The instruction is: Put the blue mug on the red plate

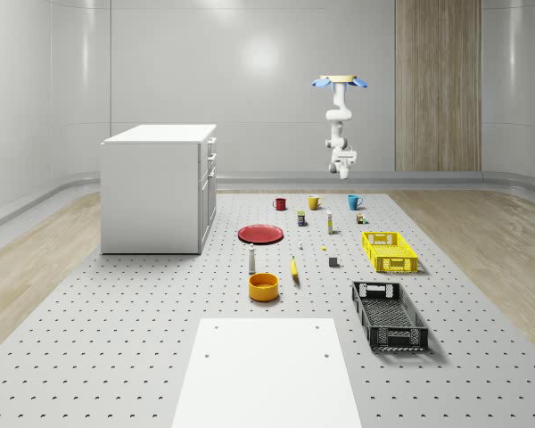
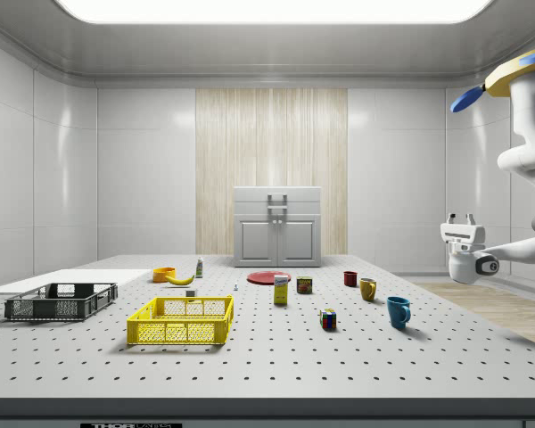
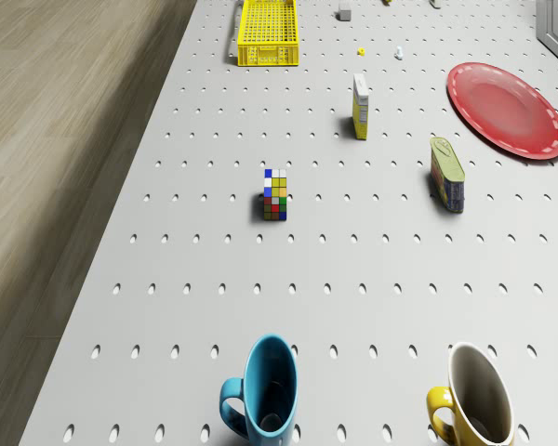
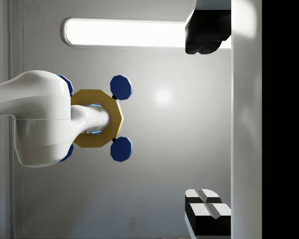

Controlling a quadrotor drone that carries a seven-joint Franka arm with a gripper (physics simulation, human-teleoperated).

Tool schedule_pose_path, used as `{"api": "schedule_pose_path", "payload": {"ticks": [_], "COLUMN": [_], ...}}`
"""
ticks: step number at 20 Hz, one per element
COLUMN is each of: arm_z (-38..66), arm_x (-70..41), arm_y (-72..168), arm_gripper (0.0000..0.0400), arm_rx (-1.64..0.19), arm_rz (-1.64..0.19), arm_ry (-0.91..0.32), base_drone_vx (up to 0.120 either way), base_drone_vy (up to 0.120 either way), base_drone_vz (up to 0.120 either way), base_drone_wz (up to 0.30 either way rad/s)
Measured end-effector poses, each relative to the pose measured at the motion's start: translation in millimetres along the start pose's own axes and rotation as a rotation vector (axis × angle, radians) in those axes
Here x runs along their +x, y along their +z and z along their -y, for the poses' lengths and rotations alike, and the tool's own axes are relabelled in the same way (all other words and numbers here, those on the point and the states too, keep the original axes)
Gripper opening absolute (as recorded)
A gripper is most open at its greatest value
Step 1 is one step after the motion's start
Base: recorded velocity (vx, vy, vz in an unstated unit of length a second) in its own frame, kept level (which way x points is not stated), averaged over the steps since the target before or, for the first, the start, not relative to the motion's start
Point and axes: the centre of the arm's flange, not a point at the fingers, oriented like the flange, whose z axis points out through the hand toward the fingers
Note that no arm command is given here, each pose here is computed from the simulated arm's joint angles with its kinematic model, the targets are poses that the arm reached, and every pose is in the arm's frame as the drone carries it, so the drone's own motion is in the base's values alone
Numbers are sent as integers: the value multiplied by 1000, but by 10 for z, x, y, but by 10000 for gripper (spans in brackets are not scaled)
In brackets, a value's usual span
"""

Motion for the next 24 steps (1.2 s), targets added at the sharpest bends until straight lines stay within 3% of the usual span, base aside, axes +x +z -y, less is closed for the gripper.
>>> {"api": "schedule_pose_path", "payload": {"ticks": [15, 20, 24], "arm_z": [91, 226, 422], "arm_x": [-107, -248, -449], "arm_y": [10, 59, 219], "arm_gripper": [400, 400, 400], "arm_rx": [-92, -233, -462], "arm_rz": [-108, -253, -485], "arm_ry": [-2, -5, -9], "base_drone_vx": [120, 120, 20], "base_drone_vy": [0, 0, 0], "base_drone_vz": [0, 0, -70], "base_drone_wz": [0, 0, 0]}}
